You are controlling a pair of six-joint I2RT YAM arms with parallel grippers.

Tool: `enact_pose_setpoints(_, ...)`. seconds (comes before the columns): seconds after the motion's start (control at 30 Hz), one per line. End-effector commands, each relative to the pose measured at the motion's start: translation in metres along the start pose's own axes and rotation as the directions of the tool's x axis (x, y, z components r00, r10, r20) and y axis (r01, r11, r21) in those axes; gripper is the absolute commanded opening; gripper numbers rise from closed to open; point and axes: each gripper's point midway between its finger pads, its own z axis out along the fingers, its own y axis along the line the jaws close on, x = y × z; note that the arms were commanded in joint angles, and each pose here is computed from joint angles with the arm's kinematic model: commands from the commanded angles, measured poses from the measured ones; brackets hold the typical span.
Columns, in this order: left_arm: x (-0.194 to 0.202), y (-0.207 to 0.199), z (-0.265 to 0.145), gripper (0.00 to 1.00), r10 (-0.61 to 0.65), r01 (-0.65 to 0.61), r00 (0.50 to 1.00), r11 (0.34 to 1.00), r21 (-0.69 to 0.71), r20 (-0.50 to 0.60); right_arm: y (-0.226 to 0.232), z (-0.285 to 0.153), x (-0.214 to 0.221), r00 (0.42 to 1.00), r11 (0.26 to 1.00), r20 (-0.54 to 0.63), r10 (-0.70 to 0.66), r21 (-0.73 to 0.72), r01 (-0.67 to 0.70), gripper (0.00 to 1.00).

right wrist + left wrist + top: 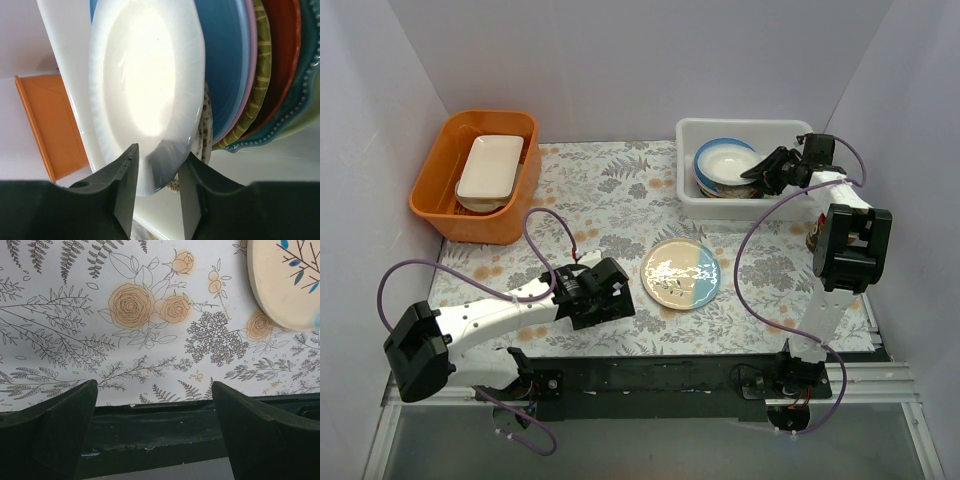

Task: Place the plates into the plastic bin on the countertop
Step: Place the plate in the plastic bin.

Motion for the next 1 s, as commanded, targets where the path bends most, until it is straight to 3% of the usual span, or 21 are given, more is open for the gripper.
enact_pose_setpoints(0.0,-0.007,-0.014,-0.014,0.98,-0.008,0.006,1.0,0.998,0.067,0.02,0.02,-0.003,-0.001,0.997,0.995,-0.008,-0.081,-0.061,0.081,0.51)
enact_pose_setpoints(0.2,-0.006,-0.011,-0.017,0.98,-0.019,0.018,1.0,0.997,0.071,0.022,0.018,-0.015,0.002,0.992,0.992,0.006,-0.128,-0.013,0.128,0.83)
enact_pose_setpoints(0.33,-0.005,-0.01,-0.018,0.98,-0.036,0.035,0.999,0.996,0.08,0.02,0.019,-0.025,0.002,0.988,0.988,0.017,-0.151,0.016,0.151,0.92)
enact_pose_setpoints(0.77,-0.011,-0.014,-0.028,0.98,-0.054,0.05,0.998,0.992,0.115,0.04,0.0,-0.047,-0.001,0.985,0.979,0.062,-0.163,0.134,0.154,0.98)
enact_pose_setpoints(0.97,-0.01,-0.017,-0.023,0.98,-0.04,0.036,0.999,0.992,0.119,0.035,0.005,-0.07,-0.01,0.969,0.981,0.173,-0.175,0.119,0.155,0.98)
